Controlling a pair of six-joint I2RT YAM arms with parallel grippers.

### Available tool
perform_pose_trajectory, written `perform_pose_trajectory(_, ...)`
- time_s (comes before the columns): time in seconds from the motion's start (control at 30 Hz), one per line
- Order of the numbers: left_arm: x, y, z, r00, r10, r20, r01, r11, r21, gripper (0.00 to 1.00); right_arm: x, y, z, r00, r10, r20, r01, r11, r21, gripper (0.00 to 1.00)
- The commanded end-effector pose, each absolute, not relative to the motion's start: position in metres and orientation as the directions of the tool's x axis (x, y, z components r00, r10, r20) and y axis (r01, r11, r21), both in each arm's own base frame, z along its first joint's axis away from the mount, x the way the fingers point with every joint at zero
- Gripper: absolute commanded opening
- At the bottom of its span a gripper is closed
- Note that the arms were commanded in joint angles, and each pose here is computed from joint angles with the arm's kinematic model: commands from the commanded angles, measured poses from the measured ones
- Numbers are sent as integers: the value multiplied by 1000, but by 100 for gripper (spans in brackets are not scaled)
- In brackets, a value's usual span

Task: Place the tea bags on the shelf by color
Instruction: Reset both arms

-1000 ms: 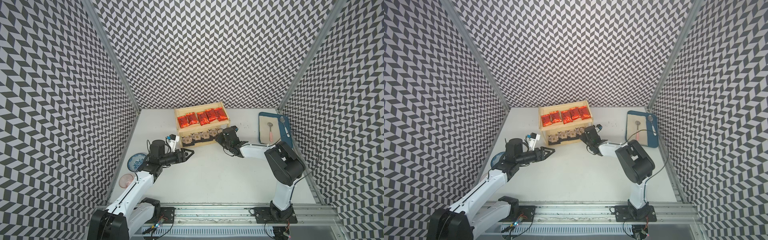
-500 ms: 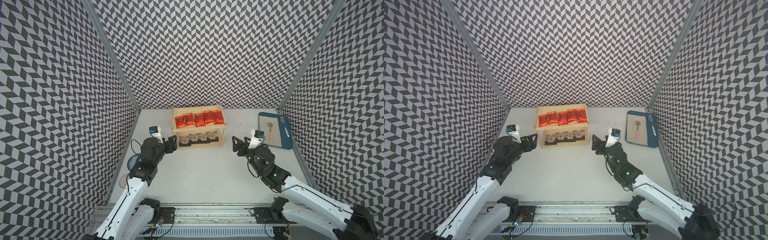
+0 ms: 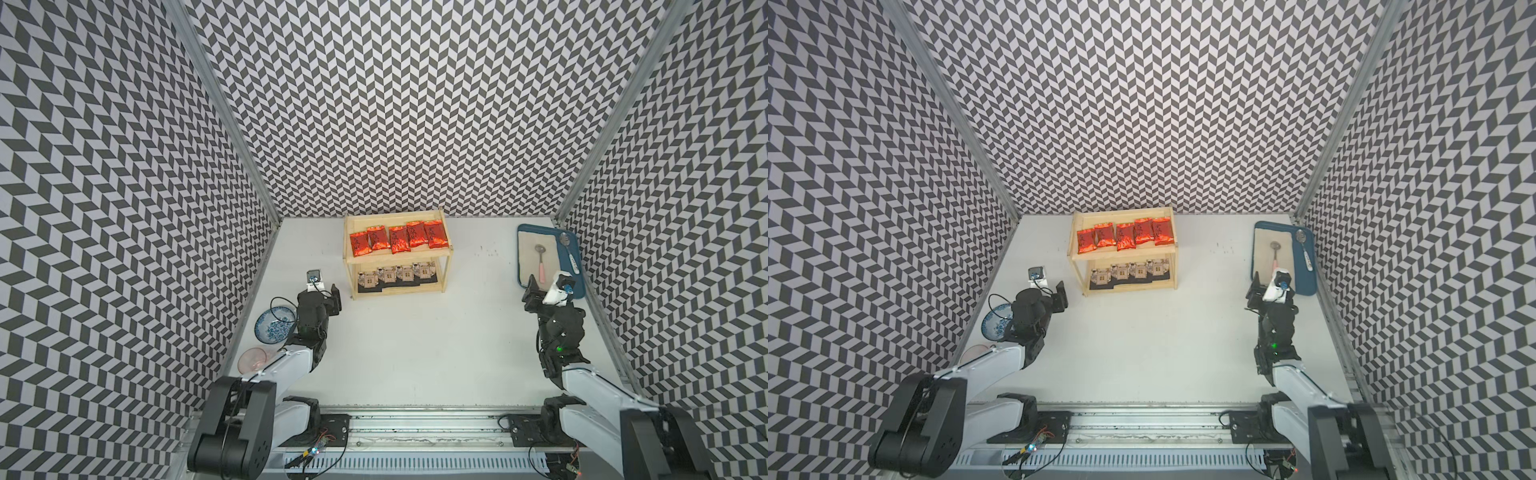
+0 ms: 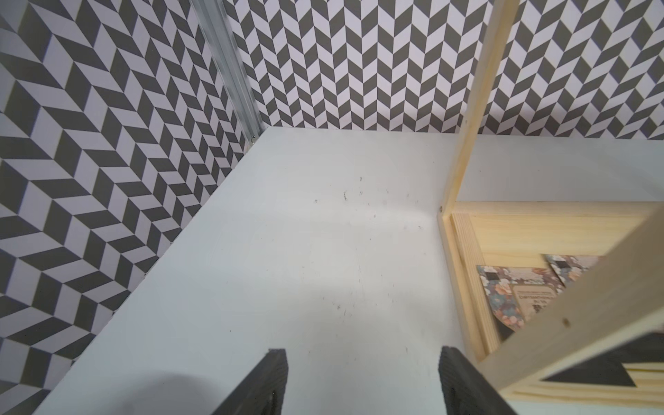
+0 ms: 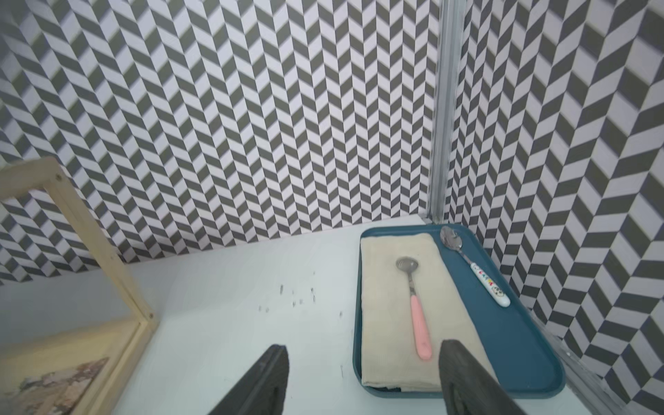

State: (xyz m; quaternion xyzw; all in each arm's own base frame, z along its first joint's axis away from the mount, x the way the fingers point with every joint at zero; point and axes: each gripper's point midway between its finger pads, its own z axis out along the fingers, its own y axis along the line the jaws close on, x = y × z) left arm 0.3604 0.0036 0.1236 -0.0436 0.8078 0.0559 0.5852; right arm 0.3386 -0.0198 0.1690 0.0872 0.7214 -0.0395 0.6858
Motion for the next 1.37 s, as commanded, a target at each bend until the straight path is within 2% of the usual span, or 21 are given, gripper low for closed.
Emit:
perform_pose_trajectory(0.0, 379, 2, 176, -38, 16, -999, -63, 998, 18, 72, 335, -19, 193, 143, 79, -987, 153, 983, 100, 70)
perform_pose_trajectory(0.03, 381, 10, 170, -42, -21, -999, -63, 998, -18, 72, 338, -21, 190, 148, 84, -985, 165, 980, 108, 71)
perform_pose_trajectory(0.13, 379, 15, 155, -33, -63, -997, -30, 998, -62, 71, 354, -19, 160, 35, 80, -996, 164, 983, 85, 72)
perform_pose_trajectory(0.23, 379, 4, 149, -20, -33, -999, 34, 999, -34, 72, 350, -20, 166, 125, 79, -989, 165, 981, 99, 74)
perform_pose_trajectory(0.33, 384, 3, 145, -52, -30, -998, 36, 999, -32, 81, 385, -12, 148, -55, 67, -996, 128, 990, 60, 77)
perform_pose_trajectory(0.4, 387, 0, 141, -71, -22, -997, 43, 999, -25, 92, 379, -11, 160, 42, 68, -997, 119, 990, 73, 85)
perform_pose_trajectory(0.43, 391, -1, 140, -85, -12, -996, 30, 999, -15, 99, 379, -11, 160, 40, 67, -997, 117, 990, 72, 91)
perform_pose_trajectory(0.53, 394, -3, 137, -103, 3, -995, 20, 1000, 1, 100, 385, -10, 150, -43, 63, -997, 116, 992, 58, 100)
perform_pose_trajectory(0.7, 393, -3, 139, -92, 3, -996, 19, 1000, 1, 100, 379, -6, 161, 39, 46, -998, 92, 995, 50, 100)
perform_pose_trajectory(0.87, 393, -3, 138, -95, 3, -995, 20, 1000, 1, 100, 382, 2, 156, 3, 28, -1000, 46, 999, 28, 99)
perform_pose_trajectory(0.93, 393, -9, 139, -93, 13, -996, 72, 997, 6, 100, 384, 10, 155, 0, 17, -1000, 0, 1000, 17, 100)
perform_pose_trajectory(1.33, 390, -9, 141, -79, 8, -997, 80, 997, 2, 100, 384, 10, 155, -1, 18, -1000, -3, 1000, 18, 100)
